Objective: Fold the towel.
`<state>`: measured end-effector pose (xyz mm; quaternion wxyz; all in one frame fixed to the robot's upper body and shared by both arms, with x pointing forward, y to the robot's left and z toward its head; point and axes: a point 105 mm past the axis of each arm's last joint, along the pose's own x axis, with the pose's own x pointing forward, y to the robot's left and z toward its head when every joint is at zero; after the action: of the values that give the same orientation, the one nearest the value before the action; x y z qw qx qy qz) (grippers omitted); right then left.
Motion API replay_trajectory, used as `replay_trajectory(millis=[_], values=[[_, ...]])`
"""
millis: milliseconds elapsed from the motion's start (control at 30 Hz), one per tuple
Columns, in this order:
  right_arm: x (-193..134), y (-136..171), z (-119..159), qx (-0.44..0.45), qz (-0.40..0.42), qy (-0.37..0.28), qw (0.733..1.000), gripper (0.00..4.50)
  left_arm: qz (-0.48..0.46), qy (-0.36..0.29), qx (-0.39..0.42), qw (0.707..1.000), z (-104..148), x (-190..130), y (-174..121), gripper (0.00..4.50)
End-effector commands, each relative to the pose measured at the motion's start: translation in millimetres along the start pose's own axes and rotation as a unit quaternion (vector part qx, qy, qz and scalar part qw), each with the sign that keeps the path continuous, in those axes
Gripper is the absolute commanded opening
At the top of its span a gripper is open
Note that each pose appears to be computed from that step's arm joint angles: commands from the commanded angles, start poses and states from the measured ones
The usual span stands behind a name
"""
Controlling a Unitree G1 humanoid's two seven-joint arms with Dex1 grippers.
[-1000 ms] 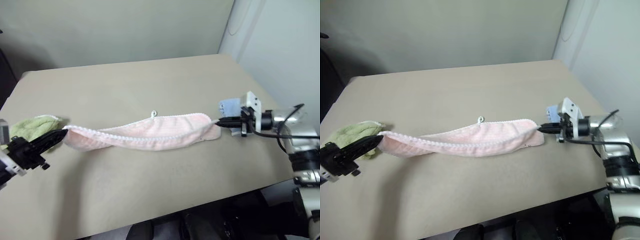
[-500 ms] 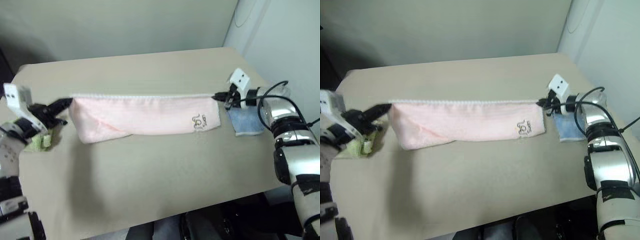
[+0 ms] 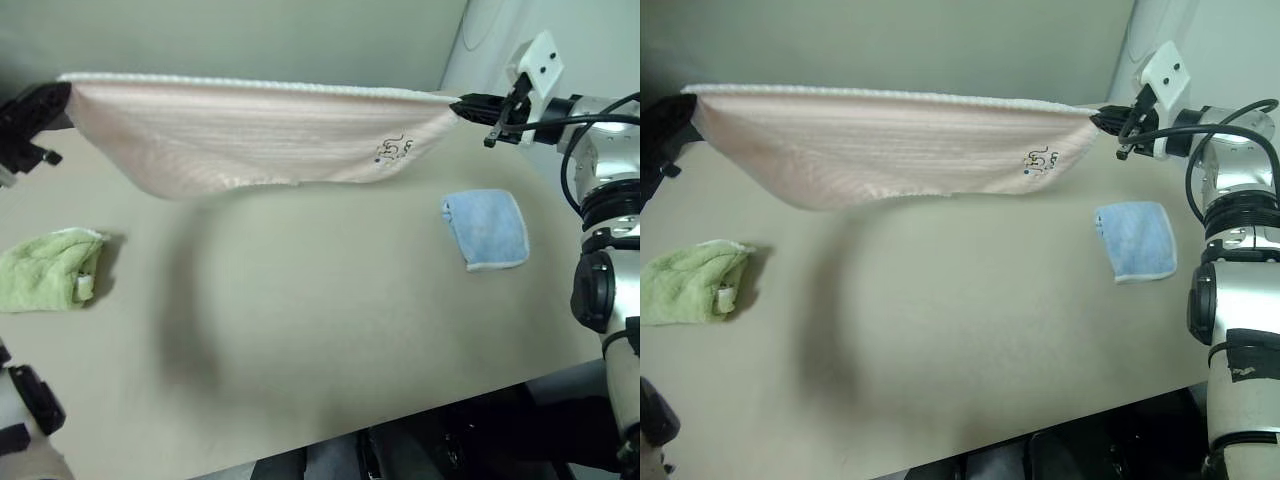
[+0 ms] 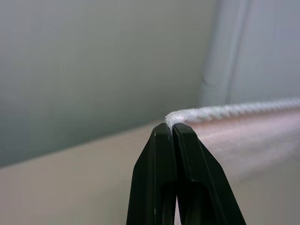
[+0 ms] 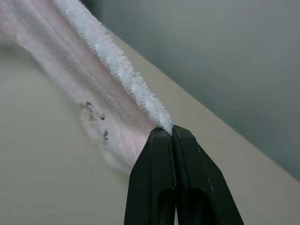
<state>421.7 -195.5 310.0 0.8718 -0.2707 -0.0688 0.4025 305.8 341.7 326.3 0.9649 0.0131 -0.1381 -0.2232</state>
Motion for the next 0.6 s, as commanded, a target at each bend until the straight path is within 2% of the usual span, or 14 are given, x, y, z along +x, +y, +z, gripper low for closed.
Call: replay_trajectory(millis=[33,67,200,333,433,600], values=[[-16,15,-9,0.021,0.055,-0.005,0.998,0.00,-0.018,-0.006,-0.010,1.000,9,-25,-9,0.04],[-17,18,-11,0.025,0.064,-0.003,0.998,0.00,-0.018,-0.004,-0.017,1.000,7,-28,-10,0.04],[-31,66,-57,0.067,0.166,0.056,0.982,0.00,-0.082,0.061,-0.053,0.993,-28,-60,-39,0.04],[-36,77,-62,0.070,0.182,0.067,0.979,0.00,-0.087,0.067,-0.062,0.992,-31,-67,-45,0.04],[-50,94,-81,0.106,0.217,0.099,0.965,0.00,-0.102,0.112,-0.110,0.982,-56,-91,-68,0.04],[-62,105,-83,0.123,0.252,0.110,0.954,0.00,-0.090,0.187,-0.129,0.970,-86,-115,-79,0.04]])
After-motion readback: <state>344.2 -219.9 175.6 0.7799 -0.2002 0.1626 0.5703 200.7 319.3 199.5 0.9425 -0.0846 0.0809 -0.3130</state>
